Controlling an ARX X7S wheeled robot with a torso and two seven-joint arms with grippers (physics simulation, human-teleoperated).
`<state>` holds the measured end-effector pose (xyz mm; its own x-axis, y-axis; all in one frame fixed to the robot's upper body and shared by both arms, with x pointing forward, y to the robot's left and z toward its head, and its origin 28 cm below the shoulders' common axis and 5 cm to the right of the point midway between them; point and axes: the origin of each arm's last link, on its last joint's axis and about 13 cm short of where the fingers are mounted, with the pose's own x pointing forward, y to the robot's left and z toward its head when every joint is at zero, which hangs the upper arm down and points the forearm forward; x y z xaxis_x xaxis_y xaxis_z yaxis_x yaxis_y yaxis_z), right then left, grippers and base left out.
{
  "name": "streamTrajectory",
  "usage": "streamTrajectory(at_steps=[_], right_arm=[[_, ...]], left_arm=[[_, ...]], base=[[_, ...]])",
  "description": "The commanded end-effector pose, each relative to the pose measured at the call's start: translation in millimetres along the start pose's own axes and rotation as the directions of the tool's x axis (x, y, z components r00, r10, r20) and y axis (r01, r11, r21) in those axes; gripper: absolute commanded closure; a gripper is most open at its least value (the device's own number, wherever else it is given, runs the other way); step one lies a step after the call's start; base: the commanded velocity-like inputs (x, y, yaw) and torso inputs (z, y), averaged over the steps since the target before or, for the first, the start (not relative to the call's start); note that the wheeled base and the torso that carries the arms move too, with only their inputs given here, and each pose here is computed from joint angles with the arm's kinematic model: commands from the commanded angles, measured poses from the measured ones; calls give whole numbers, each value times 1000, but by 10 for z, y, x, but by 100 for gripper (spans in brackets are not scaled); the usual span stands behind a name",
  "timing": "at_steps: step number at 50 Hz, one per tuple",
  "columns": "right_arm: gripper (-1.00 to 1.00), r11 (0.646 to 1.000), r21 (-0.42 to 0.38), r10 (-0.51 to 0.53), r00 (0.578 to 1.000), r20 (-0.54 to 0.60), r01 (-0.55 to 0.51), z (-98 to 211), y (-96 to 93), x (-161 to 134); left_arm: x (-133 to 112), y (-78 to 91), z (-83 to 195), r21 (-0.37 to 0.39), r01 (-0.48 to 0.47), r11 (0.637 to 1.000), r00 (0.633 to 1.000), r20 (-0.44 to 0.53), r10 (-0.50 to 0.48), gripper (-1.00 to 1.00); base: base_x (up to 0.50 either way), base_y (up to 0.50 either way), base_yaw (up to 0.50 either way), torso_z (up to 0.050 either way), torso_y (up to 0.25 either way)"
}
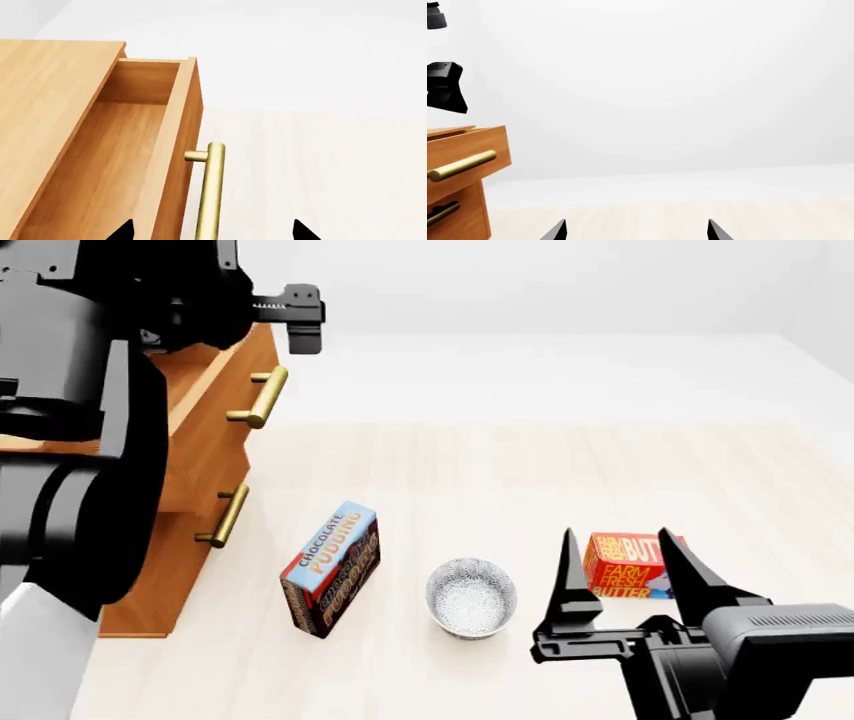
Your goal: Put the bowl in the top drawer of the cabinet.
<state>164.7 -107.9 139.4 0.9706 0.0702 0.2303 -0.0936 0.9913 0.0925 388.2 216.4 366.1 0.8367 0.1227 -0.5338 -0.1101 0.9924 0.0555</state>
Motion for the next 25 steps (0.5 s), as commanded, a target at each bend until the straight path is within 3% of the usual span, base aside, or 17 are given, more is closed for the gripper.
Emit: streamTrajectory(at_steps=[1,25], right_arm=[[-100,1000,4,-10,1000,4,10,-29,-30,-11],[-100,1000,3,-11,1000,11,11,-29,-37,-7]], left_arm=[[-52,-23,-69,-53,12,999,986,-167,-20,-100],[14,76,-75,-3,-108,994,987,-121,107,-100]], base=[[0,0,0,0,0],[0,0,0,0,0]])
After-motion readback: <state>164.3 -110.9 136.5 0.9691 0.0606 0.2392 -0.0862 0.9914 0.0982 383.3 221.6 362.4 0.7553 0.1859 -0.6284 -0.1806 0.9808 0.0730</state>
